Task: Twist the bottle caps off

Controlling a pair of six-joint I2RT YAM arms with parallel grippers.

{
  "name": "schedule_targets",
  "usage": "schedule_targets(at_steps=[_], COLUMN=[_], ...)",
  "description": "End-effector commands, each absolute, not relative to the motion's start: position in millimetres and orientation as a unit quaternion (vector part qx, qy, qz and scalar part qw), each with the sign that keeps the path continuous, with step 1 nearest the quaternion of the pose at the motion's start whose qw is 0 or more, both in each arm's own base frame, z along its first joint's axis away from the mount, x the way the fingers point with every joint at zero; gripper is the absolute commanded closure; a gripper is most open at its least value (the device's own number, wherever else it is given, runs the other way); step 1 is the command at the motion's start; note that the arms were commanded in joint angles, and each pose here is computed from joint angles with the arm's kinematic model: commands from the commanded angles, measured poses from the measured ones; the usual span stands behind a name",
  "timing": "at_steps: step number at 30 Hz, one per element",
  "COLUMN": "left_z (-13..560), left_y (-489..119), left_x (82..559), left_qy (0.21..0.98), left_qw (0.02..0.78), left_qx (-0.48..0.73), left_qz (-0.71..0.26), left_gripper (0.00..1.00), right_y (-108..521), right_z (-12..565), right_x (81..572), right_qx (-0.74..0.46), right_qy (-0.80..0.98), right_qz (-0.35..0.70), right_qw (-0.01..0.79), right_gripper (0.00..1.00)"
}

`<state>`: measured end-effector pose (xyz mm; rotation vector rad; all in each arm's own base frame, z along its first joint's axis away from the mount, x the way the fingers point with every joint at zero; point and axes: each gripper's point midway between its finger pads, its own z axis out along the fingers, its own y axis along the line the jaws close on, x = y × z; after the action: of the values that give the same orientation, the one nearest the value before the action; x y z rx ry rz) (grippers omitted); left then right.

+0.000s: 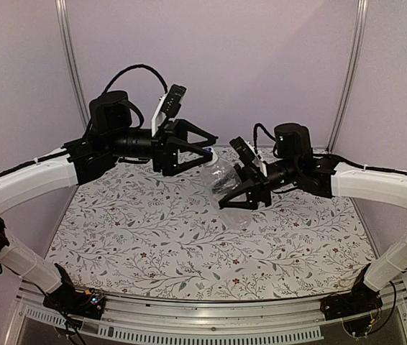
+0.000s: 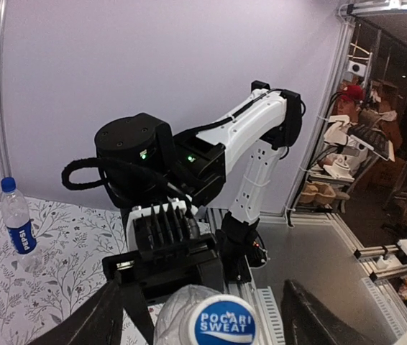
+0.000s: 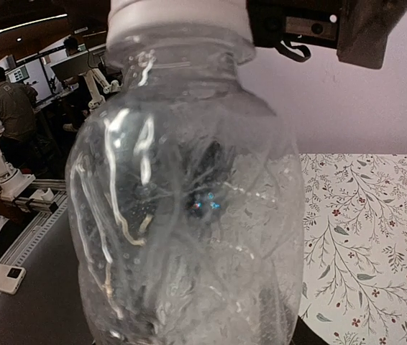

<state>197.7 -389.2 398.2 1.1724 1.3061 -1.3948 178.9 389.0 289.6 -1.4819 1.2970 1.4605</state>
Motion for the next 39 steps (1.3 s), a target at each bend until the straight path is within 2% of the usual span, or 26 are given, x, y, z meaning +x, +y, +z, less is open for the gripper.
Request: schedule_targets(at_steps=[1, 4, 11, 17, 20, 22, 25, 34, 39], left_z=[411, 407, 399, 394, 393, 392, 392, 393, 383], left_y=[-389, -391, -392, -391, -391, -390, -388, -370, -351], left_x=[191, 190, 191, 192, 196, 200, 211, 265, 287], left_qy=[0.487, 0.485, 0.49, 0.497, 0.506, 0.517, 0.544, 0.678, 0.738], left_qw=[0.43, 0.423, 0.413, 0.416, 0.425, 0.434, 0.454, 0.535, 0.535], left_qx=[0.496, 0.499, 0.499, 0.498, 0.489, 0.478, 0.448, 0.252, 0.154], left_qz=[-0.576, -0.581, -0.584, -0.577, -0.569, -0.561, -0.545, -0.437, -0.381], left_gripper=[0.28, 0.34, 0.58, 0.62, 0.7, 0.8, 1.0, 1.0, 1.0], right_y=[392, 392, 393, 394, 395, 396, 397, 393, 387], right_z=[297, 296, 295, 294, 293, 292, 289, 292, 295], right_x=[173, 174, 176, 179, 182, 186, 197, 241, 261], right_qx=[-0.58, -0.579, -0.577, -0.575, -0.572, -0.567, -0.556, -0.504, -0.472], right_qy=[0.478, 0.48, 0.484, 0.491, 0.498, 0.507, 0.53, 0.595, 0.624], right_qz=[0.57, 0.569, 0.566, 0.562, 0.557, 0.549, 0.528, 0.444, 0.405], right_qw=[0.333, 0.332, 0.334, 0.337, 0.34, 0.346, 0.362, 0.442, 0.473], right_gripper=[0.6, 0.6, 0.6, 0.6, 0.6, 0.6, 0.6, 0.6, 0.58])
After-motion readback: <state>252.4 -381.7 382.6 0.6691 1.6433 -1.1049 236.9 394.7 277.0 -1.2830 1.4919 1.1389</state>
